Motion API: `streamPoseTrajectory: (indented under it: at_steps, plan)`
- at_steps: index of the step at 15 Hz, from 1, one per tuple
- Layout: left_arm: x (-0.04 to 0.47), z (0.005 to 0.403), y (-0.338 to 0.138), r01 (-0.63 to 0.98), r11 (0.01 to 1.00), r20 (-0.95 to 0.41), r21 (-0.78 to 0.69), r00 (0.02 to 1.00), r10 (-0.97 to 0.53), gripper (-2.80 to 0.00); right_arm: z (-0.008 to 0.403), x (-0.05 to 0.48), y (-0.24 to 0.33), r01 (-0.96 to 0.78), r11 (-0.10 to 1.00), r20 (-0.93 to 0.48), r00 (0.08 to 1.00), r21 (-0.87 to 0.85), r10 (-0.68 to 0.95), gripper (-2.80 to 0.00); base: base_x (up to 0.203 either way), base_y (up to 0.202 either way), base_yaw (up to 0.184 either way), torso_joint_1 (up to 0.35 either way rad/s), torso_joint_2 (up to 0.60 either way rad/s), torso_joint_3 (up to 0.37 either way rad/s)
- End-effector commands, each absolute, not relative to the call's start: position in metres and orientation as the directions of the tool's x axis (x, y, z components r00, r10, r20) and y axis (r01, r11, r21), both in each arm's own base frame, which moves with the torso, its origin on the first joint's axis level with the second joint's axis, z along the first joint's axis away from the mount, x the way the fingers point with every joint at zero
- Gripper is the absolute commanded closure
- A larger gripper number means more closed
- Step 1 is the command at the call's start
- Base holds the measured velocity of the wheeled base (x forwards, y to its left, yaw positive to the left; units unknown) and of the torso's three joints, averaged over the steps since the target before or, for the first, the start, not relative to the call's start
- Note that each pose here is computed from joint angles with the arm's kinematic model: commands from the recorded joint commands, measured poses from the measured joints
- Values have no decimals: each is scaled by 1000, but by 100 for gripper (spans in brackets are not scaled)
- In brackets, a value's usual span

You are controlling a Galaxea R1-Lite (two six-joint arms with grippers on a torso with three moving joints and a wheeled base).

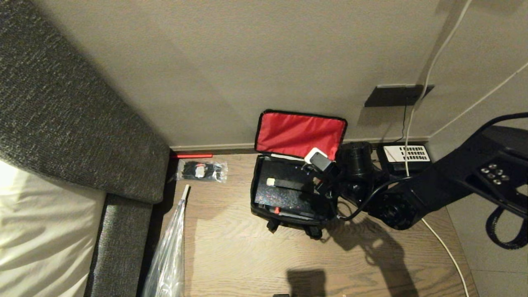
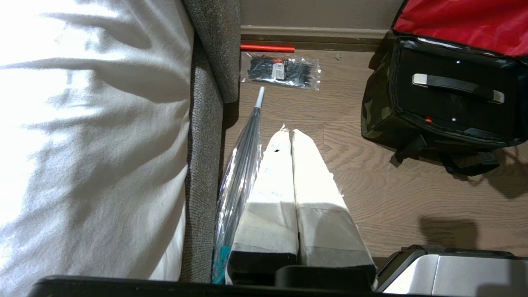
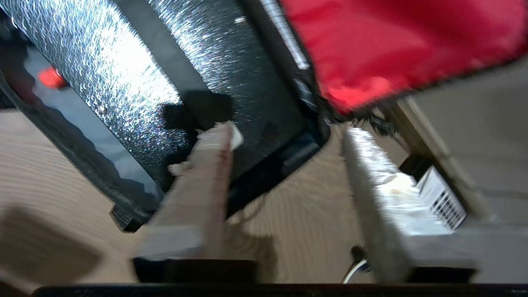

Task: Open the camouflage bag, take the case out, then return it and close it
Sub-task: Grip the handle

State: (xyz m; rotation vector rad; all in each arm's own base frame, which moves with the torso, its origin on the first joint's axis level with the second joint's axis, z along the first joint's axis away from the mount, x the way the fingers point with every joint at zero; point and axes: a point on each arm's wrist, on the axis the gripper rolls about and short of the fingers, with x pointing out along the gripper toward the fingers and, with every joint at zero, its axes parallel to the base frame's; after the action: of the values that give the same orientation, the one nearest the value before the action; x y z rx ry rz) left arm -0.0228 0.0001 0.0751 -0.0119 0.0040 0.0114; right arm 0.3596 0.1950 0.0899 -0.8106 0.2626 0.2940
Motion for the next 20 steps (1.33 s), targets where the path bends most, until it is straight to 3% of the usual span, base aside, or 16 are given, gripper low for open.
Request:
streamPoseTrajectory:
  at_steps: [1,4,7,10,14,20]
  plan:
    - [-23,74,0,-12,1000,-6,-12,1000,12,0,44,362,213,-398,573,-386,910,-717,150,-280,0,0,0,0,0,0]
    - [-23,74,0,-12,1000,-5,-12,1000,12,0,27,365,238,-324,517,-264,946,-793,188,-280,0,0,0,0,0,0]
    - [-23,74,0,-12,1000,-6,-12,1000,12,0,25,367,243,-225,312,-189,972,-923,140,-280,0,0,0,0,0,0]
    - [-23,74,0,-12,1000,-5,-12,1000,12,0,13,370,246,-139,222,-129,990,-965,60,-280,0,0,0,0,0,0]
    - [-23,74,0,-12,1000,-5,-12,1000,12,0,-3,368,256,-111,161,-118,992,-981,-34,-280,0,0,0,0,0,0]
    - [-23,74,0,-12,1000,-7,-12,1000,12,0,-21,378,281,-27,244,-49,996,-969,-81,-280,0,0,0,0,0,0]
